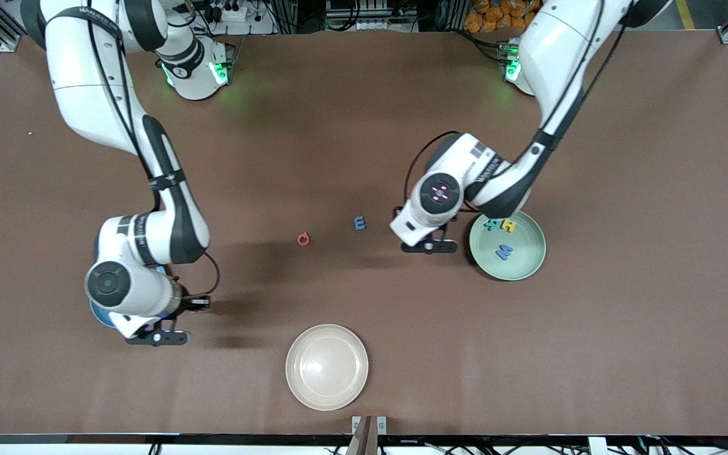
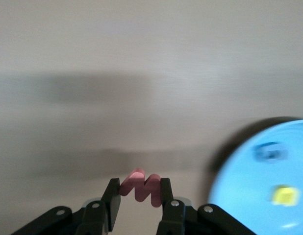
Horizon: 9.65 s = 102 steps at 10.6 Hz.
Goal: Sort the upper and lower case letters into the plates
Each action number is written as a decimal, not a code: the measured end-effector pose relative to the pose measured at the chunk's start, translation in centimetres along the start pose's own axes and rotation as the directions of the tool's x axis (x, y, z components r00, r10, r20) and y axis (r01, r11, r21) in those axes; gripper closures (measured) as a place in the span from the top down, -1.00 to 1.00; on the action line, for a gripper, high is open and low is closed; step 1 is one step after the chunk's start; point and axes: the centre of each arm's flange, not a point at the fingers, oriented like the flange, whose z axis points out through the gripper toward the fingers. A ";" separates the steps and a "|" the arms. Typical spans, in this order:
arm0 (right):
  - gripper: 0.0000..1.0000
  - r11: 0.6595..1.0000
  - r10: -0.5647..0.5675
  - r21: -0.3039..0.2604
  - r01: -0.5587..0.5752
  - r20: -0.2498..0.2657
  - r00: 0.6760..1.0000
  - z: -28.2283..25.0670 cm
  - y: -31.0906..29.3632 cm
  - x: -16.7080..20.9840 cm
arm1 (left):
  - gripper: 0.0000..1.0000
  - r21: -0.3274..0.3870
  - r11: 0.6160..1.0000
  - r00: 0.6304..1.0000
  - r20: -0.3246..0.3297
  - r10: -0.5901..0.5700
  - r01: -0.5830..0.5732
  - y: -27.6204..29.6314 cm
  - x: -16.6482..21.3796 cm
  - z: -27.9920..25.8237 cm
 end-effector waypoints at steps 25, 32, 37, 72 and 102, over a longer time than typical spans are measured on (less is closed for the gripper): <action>1.00 0.978 -0.204 -0.040 0.205 0.048 0.978 0.9 11.1 -1.0 | 0.98 0.091 0.800 0.593 -0.623 0.510 -0.593 20.3 -4.5 12.5; 1.00 0.978 -0.204 -0.040 0.206 0.048 0.978 0.9 11.1 -1.0 | 0.29 0.073 0.808 0.595 -0.639 0.488 -0.585 20.7 -4.8 12.3; 1.00 0.978 -0.204 -0.040 0.205 0.048 0.978 0.9 11.1 -1.0 | 0.16 0.062 0.817 0.605 -0.641 0.473 -0.573 20.7 -4.7 12.3; 1.00 0.991 0.011 0.135 -0.001 -0.073 0.997 -1.0 -42.5 -16.5 | -0.28 -0.088 0.811 0.785 0.209 0.583 -0.579 -23.8 5.5 1.1; -0.45 0.999 0.029 -0.039 -0.034 -0.127 0.992 -4.8 -27.5 -10.8 | 1.00 0.136 0.988 0.981 -0.167 0.102 -0.079 -36.0 9.7 -22.4</action>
